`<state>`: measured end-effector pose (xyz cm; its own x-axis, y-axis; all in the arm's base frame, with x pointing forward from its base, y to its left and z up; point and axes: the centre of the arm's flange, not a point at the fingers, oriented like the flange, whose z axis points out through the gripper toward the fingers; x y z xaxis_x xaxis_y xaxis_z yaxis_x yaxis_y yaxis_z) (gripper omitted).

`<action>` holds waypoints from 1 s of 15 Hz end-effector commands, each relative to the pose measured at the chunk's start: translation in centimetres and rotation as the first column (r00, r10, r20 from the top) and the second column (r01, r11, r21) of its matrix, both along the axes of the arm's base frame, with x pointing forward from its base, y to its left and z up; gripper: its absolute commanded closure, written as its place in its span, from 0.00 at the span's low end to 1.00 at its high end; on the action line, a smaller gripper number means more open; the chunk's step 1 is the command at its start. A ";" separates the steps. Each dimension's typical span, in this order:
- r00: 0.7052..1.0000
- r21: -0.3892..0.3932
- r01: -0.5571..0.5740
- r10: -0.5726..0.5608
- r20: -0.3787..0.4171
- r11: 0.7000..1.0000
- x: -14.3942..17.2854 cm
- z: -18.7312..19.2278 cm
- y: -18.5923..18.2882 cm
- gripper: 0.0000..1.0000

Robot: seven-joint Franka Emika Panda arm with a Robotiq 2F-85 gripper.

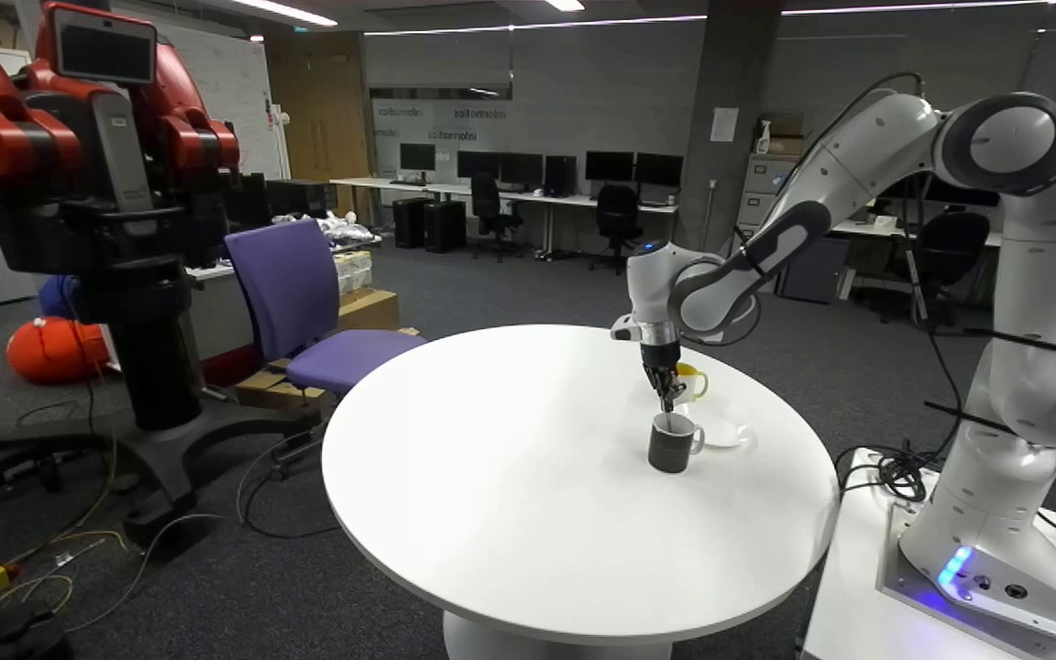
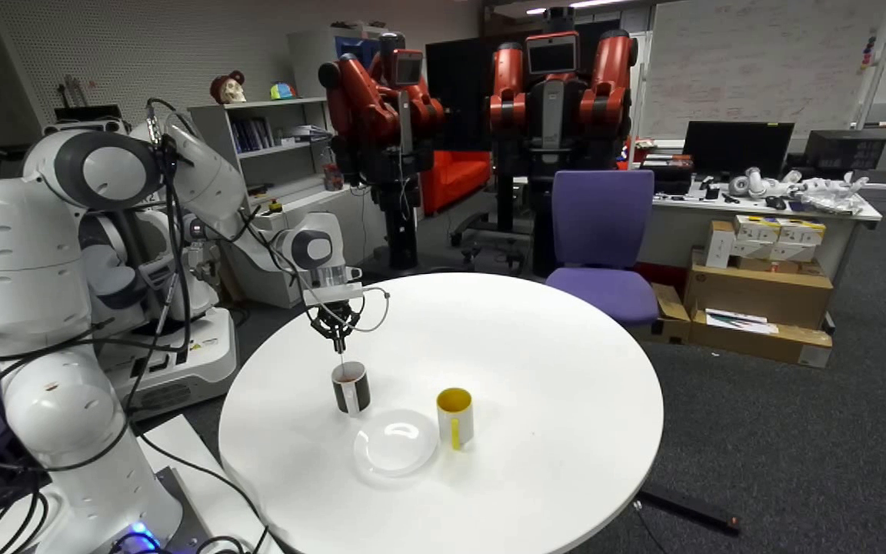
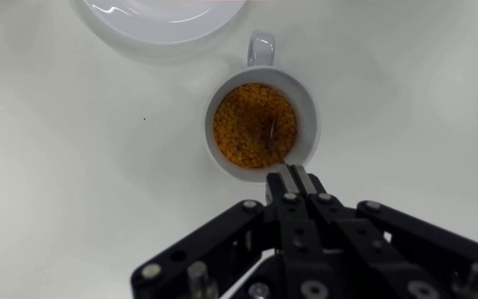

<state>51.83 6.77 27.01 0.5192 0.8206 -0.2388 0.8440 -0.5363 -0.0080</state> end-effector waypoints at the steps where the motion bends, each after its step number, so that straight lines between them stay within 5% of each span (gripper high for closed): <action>1: 0.999 0.027 -0.030 0.029 0.018 0.999 0.1 0.9 0.8 0.99; 15: 1.000 -0.018 0.013 -0.012 0.028 1.000 -0.1 1.3 -1.3 0.99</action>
